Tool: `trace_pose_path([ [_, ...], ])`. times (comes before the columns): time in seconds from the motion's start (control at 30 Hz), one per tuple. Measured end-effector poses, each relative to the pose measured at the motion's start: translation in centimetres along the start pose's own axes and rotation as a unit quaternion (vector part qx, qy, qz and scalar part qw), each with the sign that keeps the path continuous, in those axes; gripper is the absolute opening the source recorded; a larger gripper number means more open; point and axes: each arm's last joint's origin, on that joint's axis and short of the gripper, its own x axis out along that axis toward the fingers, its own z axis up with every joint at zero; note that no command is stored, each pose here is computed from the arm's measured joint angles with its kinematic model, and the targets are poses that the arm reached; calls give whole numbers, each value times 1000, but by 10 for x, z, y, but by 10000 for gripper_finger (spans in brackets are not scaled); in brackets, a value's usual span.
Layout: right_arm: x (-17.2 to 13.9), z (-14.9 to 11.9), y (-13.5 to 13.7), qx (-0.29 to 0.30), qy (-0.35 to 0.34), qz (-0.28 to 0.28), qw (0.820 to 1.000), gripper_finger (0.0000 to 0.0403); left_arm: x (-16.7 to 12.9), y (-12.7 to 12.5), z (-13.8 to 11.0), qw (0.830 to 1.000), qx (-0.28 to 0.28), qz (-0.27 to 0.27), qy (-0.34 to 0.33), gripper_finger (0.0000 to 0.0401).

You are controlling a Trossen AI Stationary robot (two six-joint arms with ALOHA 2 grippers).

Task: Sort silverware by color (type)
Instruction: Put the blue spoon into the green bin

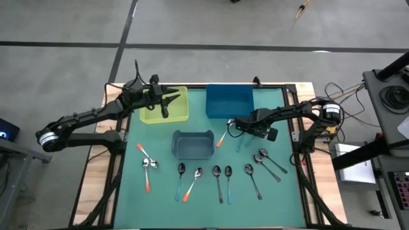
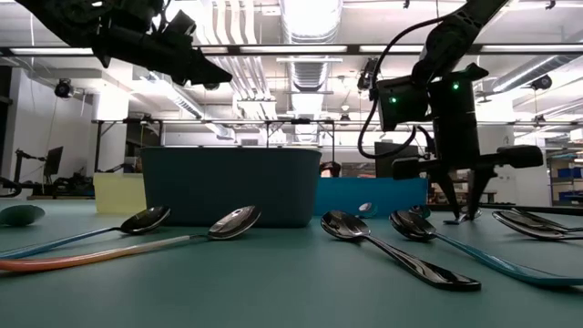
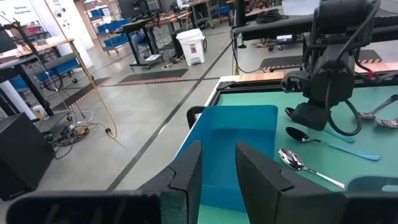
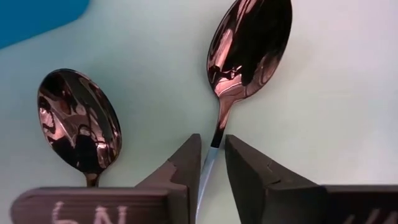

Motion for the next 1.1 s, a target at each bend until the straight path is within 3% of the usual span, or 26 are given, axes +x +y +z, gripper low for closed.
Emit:
trace_pose_path([
  [0.53, 0, 0, -2, -14, 7, -10, 1000, 12, -1, 0, 1, 1000, 0, 0, -2, 79],
  [0.87, -3, 1, -3, -18, 11, -3, 1000, 10, -1, 0, 1, 1000, 0, 0, -3, 79],
  [1.1, -23, 7, -21, -17, -4, -10, 1000, 9, -5, 0, 5, 1000, -2, 3, -13, 79],
])
